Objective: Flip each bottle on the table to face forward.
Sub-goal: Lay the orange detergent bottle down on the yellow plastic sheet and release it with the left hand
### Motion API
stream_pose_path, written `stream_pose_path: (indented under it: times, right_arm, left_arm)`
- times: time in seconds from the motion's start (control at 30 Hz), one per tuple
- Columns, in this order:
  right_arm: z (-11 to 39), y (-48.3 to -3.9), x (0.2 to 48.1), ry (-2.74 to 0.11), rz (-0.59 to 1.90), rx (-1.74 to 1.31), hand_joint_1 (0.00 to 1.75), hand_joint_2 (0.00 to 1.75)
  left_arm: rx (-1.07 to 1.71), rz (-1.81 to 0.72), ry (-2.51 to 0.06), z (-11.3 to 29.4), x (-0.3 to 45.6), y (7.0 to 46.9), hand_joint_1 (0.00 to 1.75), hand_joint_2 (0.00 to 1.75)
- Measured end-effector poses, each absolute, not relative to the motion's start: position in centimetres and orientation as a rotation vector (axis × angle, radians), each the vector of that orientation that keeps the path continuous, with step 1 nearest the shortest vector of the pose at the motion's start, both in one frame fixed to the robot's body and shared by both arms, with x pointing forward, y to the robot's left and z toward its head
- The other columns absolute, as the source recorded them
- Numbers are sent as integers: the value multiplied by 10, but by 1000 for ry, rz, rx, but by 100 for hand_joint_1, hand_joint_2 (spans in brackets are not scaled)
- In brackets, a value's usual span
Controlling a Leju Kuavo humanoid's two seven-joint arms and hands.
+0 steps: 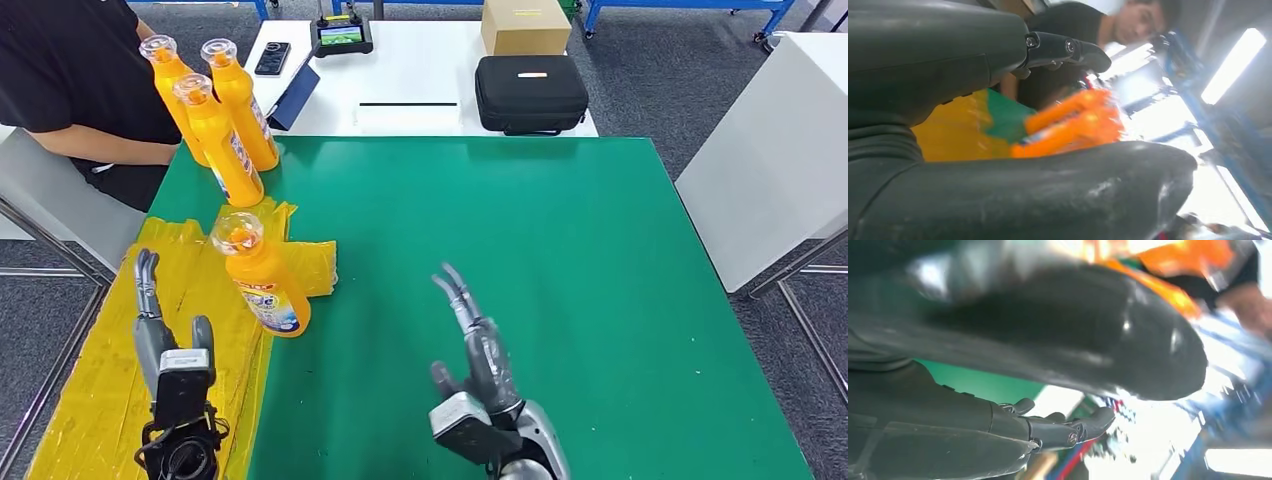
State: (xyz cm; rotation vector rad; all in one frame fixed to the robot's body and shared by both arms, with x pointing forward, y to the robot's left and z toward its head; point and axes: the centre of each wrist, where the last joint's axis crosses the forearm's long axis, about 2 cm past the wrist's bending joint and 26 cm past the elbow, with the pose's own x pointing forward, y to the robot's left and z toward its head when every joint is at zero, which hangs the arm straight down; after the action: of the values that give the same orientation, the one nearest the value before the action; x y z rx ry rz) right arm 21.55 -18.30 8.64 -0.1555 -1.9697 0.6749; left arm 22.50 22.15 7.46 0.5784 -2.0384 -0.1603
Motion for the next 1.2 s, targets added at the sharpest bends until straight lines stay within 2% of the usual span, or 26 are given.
stream_pose_path:
  times: [0.3,0.47,0.6,0.8,0.97,1.2]
  right_arm:
    - [114,-176,243,-2087,565,-171,0,0]
    - [134,-161,259,-2155,526,-176,0,0]
    - [148,-156,270,-2210,463,-182,0,0]
    - [164,-152,283,-2280,361,-164,0,0]
    - [200,-146,315,-2368,203,-149,0,0]
    - [216,-140,329,-2387,171,-182,0,0]
  left_arm:
    - [208,-24,-2361,159,248,190,0,0]
    - [-119,1,-2423,205,268,166,0,0]
    - [-262,-14,-2429,231,281,157,0,0]
    - [-365,-32,-2403,241,290,147,0,0]
    - [-468,-57,-2288,235,316,121,0,0]
    - [-487,-90,-2202,224,329,97,0,0]
